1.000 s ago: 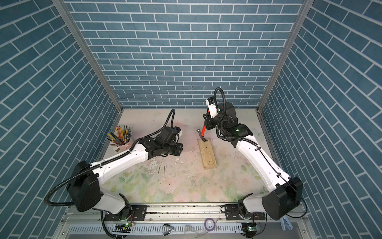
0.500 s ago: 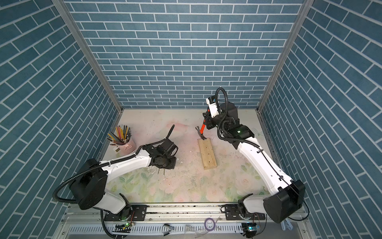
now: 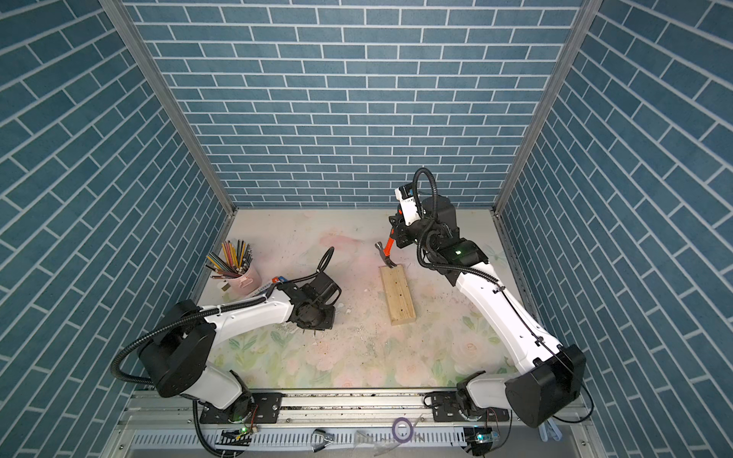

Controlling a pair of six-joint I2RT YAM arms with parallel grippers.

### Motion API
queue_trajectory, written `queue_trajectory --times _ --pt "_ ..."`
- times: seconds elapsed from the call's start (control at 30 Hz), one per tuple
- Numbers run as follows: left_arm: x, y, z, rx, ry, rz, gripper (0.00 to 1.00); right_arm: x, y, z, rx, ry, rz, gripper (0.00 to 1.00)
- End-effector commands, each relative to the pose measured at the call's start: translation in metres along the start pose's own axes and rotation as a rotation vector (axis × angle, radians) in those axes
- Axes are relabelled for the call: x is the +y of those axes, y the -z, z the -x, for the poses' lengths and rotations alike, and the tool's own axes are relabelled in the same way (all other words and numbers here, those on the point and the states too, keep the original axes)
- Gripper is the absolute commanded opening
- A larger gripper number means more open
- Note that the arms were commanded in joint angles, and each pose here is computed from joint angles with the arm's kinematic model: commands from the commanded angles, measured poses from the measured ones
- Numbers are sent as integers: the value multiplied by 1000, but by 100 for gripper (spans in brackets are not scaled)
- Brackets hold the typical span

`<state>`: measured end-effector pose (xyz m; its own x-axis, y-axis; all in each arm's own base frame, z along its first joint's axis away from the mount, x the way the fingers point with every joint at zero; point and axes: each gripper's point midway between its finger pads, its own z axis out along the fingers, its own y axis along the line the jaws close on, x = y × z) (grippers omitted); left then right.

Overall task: Use a claw hammer to pull out a nail
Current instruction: Place the nail at the center of the board.

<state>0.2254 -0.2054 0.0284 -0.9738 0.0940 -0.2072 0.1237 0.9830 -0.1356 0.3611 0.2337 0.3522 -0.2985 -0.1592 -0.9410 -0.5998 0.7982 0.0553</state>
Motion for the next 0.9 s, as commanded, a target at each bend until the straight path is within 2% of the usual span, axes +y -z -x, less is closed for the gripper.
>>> queue_trajectory --times 0.0,0.87 --pt "9 -8 -5 7 31 44 0 4 17 49 -162 64 8 0" --pt "25 -20 -14 12 70 108 6 2 10 48 -153 66 2 0"
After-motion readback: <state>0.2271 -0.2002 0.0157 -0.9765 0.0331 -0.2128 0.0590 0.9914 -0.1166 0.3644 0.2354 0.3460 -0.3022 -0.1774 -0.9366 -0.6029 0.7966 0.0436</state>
